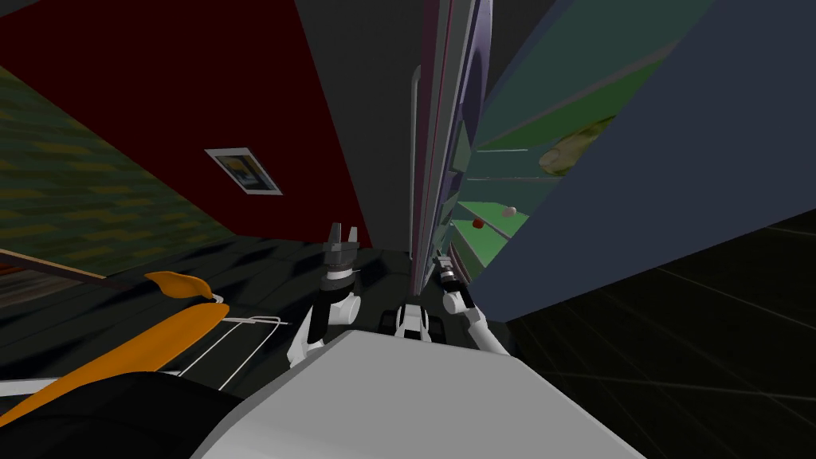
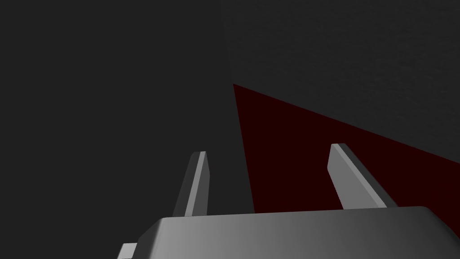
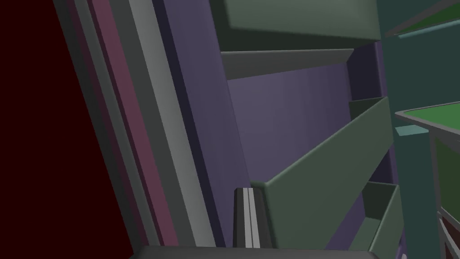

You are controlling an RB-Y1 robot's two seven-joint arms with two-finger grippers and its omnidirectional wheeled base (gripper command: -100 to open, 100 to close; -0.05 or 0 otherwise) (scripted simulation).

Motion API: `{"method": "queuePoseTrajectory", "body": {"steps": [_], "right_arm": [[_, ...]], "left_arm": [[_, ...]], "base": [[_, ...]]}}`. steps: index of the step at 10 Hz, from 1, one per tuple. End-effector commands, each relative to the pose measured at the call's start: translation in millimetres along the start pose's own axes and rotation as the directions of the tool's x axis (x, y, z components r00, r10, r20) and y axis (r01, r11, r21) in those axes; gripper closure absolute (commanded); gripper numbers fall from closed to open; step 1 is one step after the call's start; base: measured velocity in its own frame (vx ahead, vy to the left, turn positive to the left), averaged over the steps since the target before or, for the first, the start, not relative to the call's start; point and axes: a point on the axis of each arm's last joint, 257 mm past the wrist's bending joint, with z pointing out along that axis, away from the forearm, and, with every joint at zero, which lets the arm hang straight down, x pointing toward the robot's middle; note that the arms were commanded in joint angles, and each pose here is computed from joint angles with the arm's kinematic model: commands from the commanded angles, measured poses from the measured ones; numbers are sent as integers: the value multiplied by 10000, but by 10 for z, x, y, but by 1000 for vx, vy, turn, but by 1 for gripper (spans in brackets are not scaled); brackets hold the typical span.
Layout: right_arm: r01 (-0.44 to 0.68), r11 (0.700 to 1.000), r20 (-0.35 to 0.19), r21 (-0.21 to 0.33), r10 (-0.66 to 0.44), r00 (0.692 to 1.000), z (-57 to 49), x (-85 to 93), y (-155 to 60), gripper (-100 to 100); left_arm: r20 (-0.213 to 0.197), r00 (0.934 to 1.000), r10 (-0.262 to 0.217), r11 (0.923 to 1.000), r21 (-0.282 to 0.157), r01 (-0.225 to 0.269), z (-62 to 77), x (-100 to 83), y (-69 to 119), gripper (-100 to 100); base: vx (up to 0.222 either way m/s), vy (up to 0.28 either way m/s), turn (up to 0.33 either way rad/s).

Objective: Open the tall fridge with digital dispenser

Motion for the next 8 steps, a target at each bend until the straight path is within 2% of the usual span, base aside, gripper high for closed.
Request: {"method": "queuePoseTrajectory", "body": {"steps": [1,2,3,4,5,6,7,8], "right_arm": [[-1317,9880,-653,-812,1266,9898,117,163,297,100],[-1550,9843,-667,-841,1496,9865,116,160,309,100],[-2342,9638,-1166,-1274,2200,9685,158,249,480,100],[-2526,9586,-1185,-1316,2378,9640,156,244,495,100],[-3389,9258,-1750,-1676,3104,9344,181,322,670,100],[-3495,9211,-1766,-1717,3203,9307,179,316,684,100],[-4299,8802,-2366,-2011,3823,8933,188,383,859,100],[-4442,8725,-2397,-2036,3955,8866,185,376,874,100]], "left_arm": [[0,10000,1,10000,1,-1,0,0,0,0],[0,10000,0,10000,0,0,0,0,0,0],[0,10000,1,10000,0,-1,0,0,0,0],[0,10000,0,10000,0,0,0,0,0,0],[-1,10000,1,10000,0,-1,0,0,0,0],[0,10000,0,10000,0,0,0,0,0,0],[-1,10000,1,10000,0,-1,0,0,0,0],[-1,10000,1,10000,0,-1,0,0,0,0]], "base": [[-10,137,51],[-1,125,25],[13,133,46],[9,105,26],[-1,134,49],[11,118,28],[7,120,55],[11,102,24]]}}
